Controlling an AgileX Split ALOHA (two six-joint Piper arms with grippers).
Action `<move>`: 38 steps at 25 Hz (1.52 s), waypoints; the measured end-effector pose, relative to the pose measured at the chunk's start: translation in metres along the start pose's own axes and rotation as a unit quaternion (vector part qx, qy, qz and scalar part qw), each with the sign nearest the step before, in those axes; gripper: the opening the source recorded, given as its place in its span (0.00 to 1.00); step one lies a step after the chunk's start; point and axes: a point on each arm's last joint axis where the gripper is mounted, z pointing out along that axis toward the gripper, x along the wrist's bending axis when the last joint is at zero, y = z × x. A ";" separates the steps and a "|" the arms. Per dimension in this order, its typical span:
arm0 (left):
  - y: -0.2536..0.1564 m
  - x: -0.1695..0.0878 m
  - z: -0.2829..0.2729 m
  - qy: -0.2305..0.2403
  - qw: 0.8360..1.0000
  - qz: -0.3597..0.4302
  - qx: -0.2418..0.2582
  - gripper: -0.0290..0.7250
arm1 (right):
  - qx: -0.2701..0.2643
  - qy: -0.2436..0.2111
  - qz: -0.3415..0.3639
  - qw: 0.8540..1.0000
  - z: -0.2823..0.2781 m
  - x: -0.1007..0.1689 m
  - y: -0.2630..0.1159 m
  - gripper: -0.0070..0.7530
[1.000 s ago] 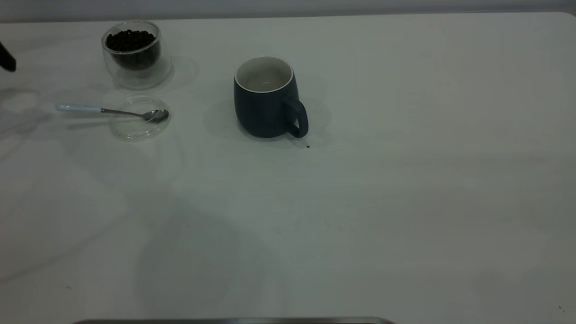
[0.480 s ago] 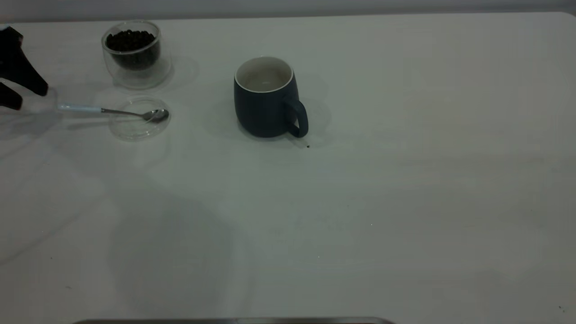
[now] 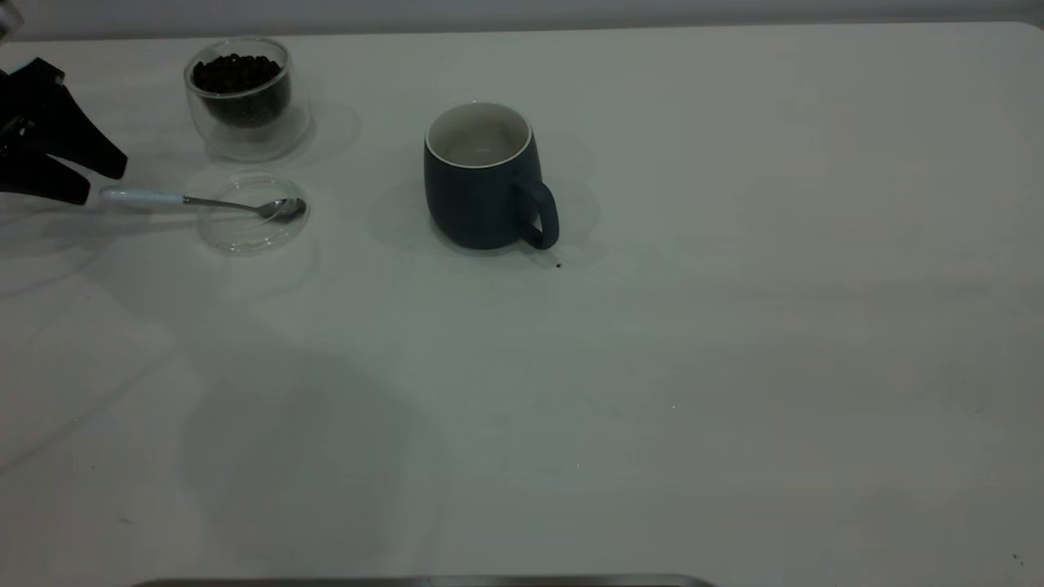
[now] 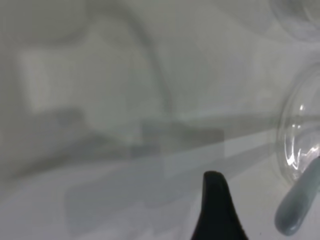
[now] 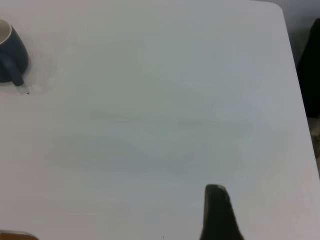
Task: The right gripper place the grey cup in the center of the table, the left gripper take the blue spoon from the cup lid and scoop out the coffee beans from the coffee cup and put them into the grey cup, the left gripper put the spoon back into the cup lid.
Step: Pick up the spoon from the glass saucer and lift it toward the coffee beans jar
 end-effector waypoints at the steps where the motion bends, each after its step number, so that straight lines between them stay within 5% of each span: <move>1: 0.000 0.000 0.000 -0.002 1.000 0.004 0.002 0.79 | 0.000 0.000 0.000 1.000 0.000 0.000 0.000 0.61; 12: -0.016 0.008 0.023 -0.037 0.999 0.005 0.039 0.79 | 0.000 0.000 0.000 1.000 0.000 0.000 0.000 0.61; 28: -0.016 0.003 0.030 -0.090 0.996 0.017 0.020 0.79 | 0.000 0.000 0.000 1.000 0.000 0.000 0.000 0.61; 38: -0.014 0.002 0.030 -0.095 0.995 0.019 0.010 0.63 | 0.000 0.000 0.000 1.000 0.000 0.000 0.000 0.61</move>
